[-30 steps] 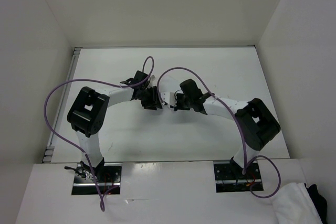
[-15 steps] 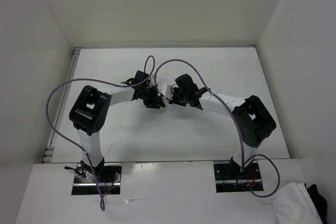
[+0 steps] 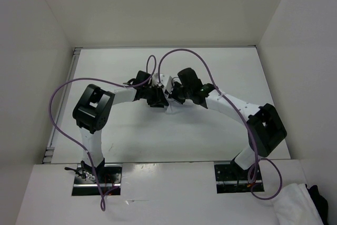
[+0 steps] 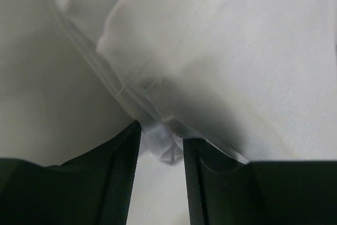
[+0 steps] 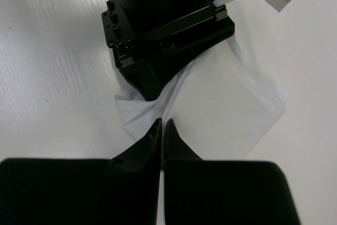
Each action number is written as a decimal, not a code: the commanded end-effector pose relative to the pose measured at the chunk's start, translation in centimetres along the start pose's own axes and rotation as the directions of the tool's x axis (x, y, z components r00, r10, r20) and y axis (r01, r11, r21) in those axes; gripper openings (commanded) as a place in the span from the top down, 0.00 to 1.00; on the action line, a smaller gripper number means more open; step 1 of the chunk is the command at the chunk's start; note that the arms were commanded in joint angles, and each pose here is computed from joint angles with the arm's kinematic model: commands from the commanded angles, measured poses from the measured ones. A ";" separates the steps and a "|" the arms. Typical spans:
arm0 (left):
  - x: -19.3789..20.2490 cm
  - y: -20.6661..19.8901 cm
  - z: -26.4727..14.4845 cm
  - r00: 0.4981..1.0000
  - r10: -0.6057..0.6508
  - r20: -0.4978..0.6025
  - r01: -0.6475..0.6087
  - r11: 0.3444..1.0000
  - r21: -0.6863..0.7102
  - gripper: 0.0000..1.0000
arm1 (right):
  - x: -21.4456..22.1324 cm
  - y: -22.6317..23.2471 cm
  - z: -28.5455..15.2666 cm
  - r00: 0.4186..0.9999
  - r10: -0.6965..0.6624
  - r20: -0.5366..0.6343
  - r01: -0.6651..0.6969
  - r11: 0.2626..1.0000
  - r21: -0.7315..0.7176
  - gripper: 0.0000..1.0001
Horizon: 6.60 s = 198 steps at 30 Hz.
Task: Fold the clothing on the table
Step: Fold the skirt
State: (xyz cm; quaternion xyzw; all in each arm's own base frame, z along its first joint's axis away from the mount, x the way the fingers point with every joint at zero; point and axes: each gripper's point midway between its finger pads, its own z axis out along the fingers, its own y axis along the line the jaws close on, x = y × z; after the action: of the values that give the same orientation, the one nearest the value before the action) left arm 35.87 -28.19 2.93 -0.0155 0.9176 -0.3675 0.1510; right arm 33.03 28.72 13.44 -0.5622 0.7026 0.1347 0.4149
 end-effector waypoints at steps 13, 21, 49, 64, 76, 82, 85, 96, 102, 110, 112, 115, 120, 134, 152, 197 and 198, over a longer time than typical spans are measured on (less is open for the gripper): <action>1.5 2.0 0.5 0.999 -0.032 -0.027 0.031 0.998 -0.046 0.54 | -0.4 3.8 2.8 0.989 0.147 -0.031 -0.149 0.980 -0.131 1.00; 1.7 3.2 -3.7 0.998 -0.061 0.035 0.066 0.981 -0.181 0.66 | 0.7 3.6 4.2 0.981 0.179 -0.067 -0.186 0.976 -0.109 1.00; 5.8 7.4 -2.2 0.968 -0.245 -0.062 0.218 0.934 -0.284 0.76 | -4.5 3.8 4.7 0.969 0.246 0.017 -0.243 0.964 -0.111 1.00; 6.3 7.0 -1.9 0.965 -0.254 -0.071 0.227 0.937 -0.264 0.76 | -2.7 5.5 7.8 0.963 0.264 -0.045 -0.268 0.955 -0.127 1.00; 6.7 7.5 -2.2 0.962 -0.260 -0.081 0.226 0.928 -0.298 0.71 | -1.8 7.2 6.8 0.969 0.233 -0.078 -0.243 0.953 -0.180 0.48; 4.9 9.6 -6.1 0.971 -0.238 0.031 0.229 0.878 -0.420 0.70 | -7.7 5.5 1.4 0.970 0.240 0.040 -0.230 0.958 -0.171 0.32; 2.5 9.0 -9.5 0.976 -0.168 0.140 0.215 0.852 -0.478 0.68 | -9.5 5.3 -1.5 0.968 0.232 0.093 -0.214 0.962 -0.169 0.31; -3.8 -9.5 -15.4 0.904 0.188 0.385 -0.237 0.968 0.083 0.95 | -3.6 -4.4 -6.9 0.877 0.455 0.152 -0.469 0.880 0.076 1.00; -0.4 -10.2 -8.4 0.960 0.263 0.096 -0.277 0.944 0.182 1.00 | -0.3 -3.6 -7.1 0.883 0.457 0.109 -0.467 0.877 0.110 1.00; -0.5 -7.4 -3.0 0.972 0.228 -0.047 -0.220 0.966 0.138 1.00 | 1.7 -2.8 -6.8 0.883 0.463 0.076 -0.469 0.878 0.098 1.00; 0.3 -7.1 -2.5 0.974 0.216 -0.070 -0.206 0.970 0.133 1.00 | 2.2 -2.4 -6.3 0.885 0.463 0.058 -0.466 0.881 0.086 1.00; 1.9 -4.7 -1.5 0.978 0.171 -0.116 -0.162 0.983 0.084 1.00 | 3.2 -1.5 -5.2 0.876 0.481 0.014 -0.481 0.875 0.051 1.00; 2.4 -4.1 -1.8 0.981 0.155 -0.117 -0.149 0.987 0.060 1.00 | 5.2 0.0 -2.4 0.846 0.524 -0.101 -0.528 0.849 -0.027 1.00; 5.3 -4.0 -3.9 0.975 0.139 -0.175 -0.128 0.989 0.078 0.98 | 10.9 4.1 5.4 0.638 0.658 -0.401 -0.749 0.650 -0.125 1.00; 7.1 -1.5 -3.9 0.964 0.124 -0.233 -0.127 0.992 0.001 0.97 | 6.8 3.9 1.2 0.725 0.606 -0.326 -0.684 0.689 -0.240 1.00; -2.2 1.7 -2.9 0.983 0.181 -0.037 -0.185 0.949 -0.255 0.70 | 4.2 0.3 2.5 0.718 0.652 -0.245 -0.695 0.652 -0.303 0.99; -2.8 2.2 -2.9 0.984 0.176 -0.028 -0.177 0.946 -0.271 0.70 | 4.0 -0.7 2.7 0.719 0.656 -0.229 -0.693 0.656 -0.297 0.99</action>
State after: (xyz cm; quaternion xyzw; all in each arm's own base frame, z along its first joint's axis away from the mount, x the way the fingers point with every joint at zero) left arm 35.86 -25.18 3.76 0.0486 0.9572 -0.2448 0.1465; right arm 30.94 27.07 7.38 -0.3459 0.8498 0.3720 0.1407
